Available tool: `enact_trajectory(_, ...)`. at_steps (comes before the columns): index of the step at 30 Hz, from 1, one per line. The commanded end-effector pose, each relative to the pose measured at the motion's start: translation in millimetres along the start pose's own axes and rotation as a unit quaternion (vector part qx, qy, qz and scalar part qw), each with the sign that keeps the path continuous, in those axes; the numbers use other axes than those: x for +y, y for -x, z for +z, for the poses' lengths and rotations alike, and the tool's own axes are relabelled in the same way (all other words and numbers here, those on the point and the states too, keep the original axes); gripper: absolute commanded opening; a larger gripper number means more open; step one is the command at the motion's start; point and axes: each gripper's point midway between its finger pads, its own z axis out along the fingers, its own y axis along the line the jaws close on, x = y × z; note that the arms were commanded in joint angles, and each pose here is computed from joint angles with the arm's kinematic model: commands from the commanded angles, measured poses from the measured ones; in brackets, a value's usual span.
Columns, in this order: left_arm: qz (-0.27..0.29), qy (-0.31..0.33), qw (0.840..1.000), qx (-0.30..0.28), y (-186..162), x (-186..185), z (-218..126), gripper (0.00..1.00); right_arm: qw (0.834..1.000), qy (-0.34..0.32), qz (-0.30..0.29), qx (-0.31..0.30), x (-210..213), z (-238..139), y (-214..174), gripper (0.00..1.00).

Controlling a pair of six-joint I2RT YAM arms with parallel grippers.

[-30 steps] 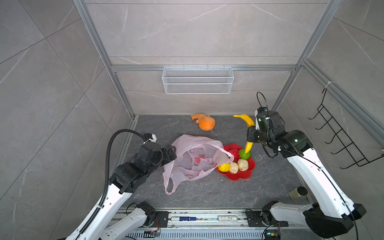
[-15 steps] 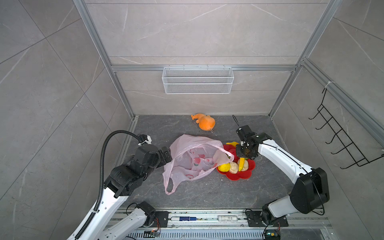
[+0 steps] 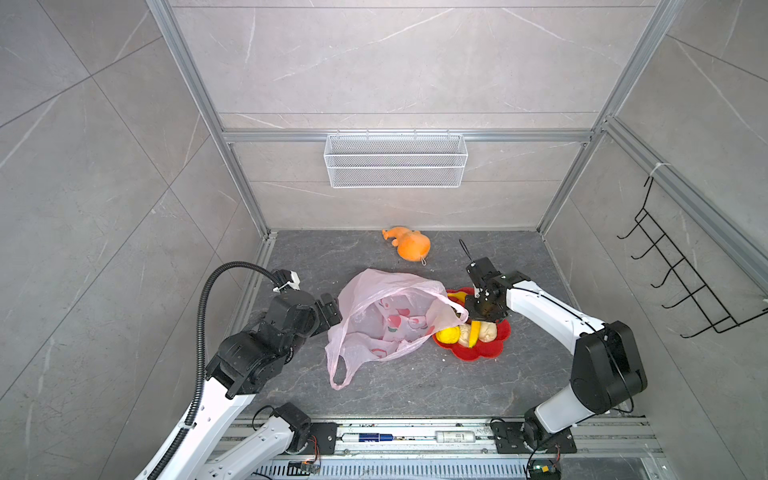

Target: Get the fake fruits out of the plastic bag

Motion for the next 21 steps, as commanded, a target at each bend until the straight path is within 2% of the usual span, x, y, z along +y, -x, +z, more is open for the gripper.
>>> enact_trajectory(1, 0.002, 0.001, 1.0, -0.015, 5.6, 0.7, -1.2, 0.98, 1.0, 0.005, 0.005, -0.005, 1.8, -2.1, 0.8, 0.41)
enact_trajectory(4, 0.003, 0.003, 1.0, -0.019, 6.7, 1.5, -2.0, 0.99, 1.0, 0.008, 0.005, -0.011, 2.8, -8.4, 4.4, 0.5)
enact_trajectory(7, 0.005, 0.006, 1.0, -0.024, 8.7, 3.4, -3.2, 0.99, 1.0, 0.007, 0.007, -0.024, 1.8, -20.2, 8.7, 0.54)
enact_trajectory(13, 0.019, 0.013, 0.997, -0.075, 32.1, 0.4, -6.8, 0.99, 0.994, 0.007, 0.011, -0.106, -9.4, -83.3, 30.0, 0.72)
enact_trajectory(14, 0.024, 0.011, 0.996, -0.085, 37.4, -3.2, -5.2, 0.99, 0.992, 0.007, 0.012, -0.126, -13.4, -97.4, 34.4, 0.78)
enact_trajectory(16, 0.038, 0.021, 0.995, -0.094, 44.5, -6.3, 3.1, 0.99, 0.986, 0.007, 0.017, -0.168, -22.5, -121.2, 42.1, 0.99)
enact_trajectory(21, 0.045, 0.061, 0.994, -0.084, 58.8, 4.7, 37.8, 0.99, 0.962, -0.008, 0.069, -0.264, -69.8, -149.4, 54.0, 0.99)
